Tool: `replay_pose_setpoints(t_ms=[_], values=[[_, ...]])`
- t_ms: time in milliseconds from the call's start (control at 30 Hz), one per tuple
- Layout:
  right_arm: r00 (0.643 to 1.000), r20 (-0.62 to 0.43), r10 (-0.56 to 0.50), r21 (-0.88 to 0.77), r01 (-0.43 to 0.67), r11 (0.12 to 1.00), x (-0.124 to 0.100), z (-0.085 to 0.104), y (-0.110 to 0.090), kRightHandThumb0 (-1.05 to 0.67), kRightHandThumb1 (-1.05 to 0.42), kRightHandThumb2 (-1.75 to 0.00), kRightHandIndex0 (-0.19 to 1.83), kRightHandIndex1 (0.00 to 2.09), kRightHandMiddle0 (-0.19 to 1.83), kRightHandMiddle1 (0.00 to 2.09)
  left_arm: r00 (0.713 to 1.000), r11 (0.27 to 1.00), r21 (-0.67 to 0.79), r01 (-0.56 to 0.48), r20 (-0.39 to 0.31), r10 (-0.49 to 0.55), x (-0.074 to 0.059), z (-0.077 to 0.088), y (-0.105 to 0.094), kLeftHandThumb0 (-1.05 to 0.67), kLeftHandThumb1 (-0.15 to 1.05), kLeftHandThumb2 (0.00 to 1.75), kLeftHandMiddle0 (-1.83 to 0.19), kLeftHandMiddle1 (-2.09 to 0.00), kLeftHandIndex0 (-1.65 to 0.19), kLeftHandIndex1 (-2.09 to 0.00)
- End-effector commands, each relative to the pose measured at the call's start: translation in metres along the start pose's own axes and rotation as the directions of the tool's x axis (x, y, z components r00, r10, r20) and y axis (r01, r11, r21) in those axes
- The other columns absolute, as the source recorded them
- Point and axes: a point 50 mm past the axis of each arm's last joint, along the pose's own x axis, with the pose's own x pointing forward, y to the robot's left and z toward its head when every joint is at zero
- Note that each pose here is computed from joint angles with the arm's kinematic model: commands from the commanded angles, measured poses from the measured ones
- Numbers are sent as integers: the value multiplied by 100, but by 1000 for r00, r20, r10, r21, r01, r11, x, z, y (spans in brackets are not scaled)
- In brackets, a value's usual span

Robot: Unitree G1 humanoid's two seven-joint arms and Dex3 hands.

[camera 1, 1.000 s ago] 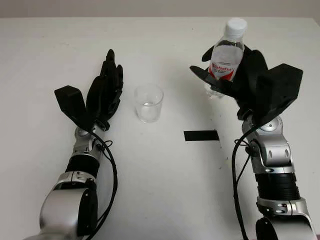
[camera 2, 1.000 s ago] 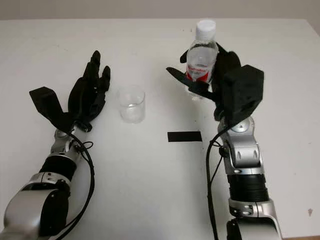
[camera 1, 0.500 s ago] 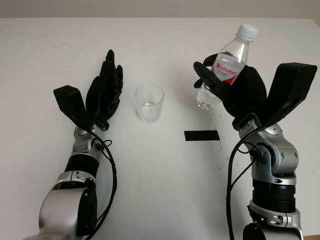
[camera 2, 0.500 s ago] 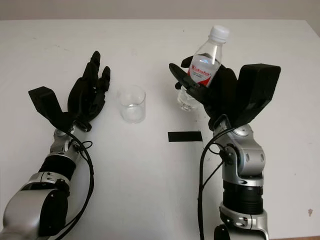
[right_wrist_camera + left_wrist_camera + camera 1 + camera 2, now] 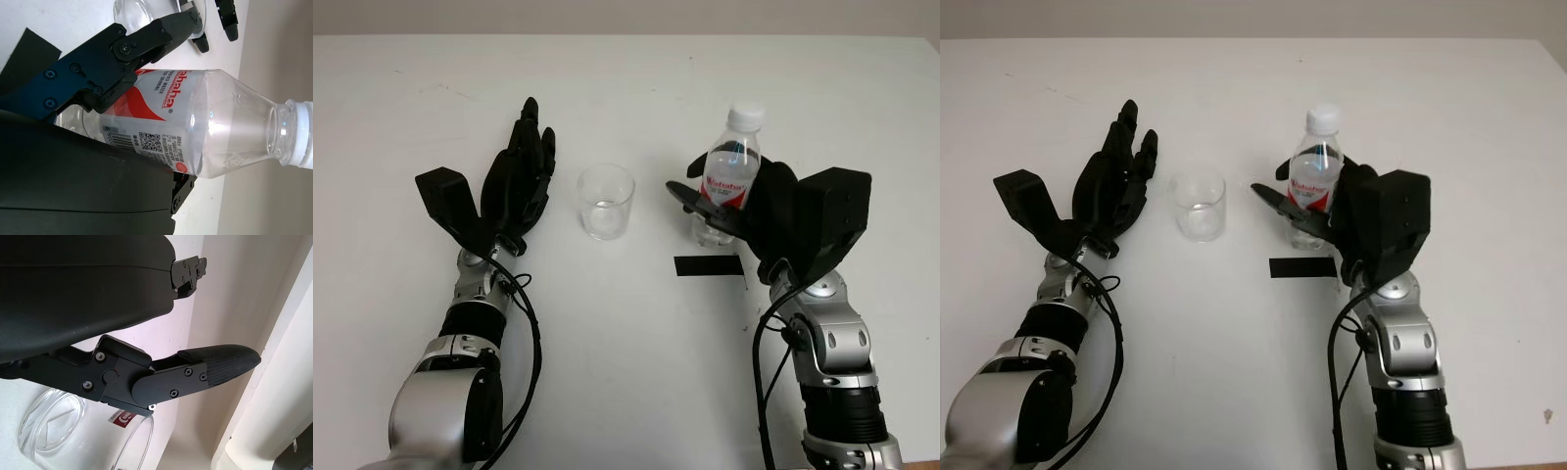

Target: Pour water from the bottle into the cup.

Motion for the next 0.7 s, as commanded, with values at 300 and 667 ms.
replay_pose_setpoints(t_ms=[300,667], values=[[1000,25,9,71,-11,997,-11,-14,10,-32,-105,-36,155,209,134,209,1000,1000,10,5,-4,-5,-1,1,3,-82,105,66,19,0,19,0],[1000,-20,-24,32,25,999,-6,-28,8,-32,-105,-35,155,209,137,209,1000,1000,19,2,-7,-1,-1,1,3,-81,105,68,19,0,19,0]])
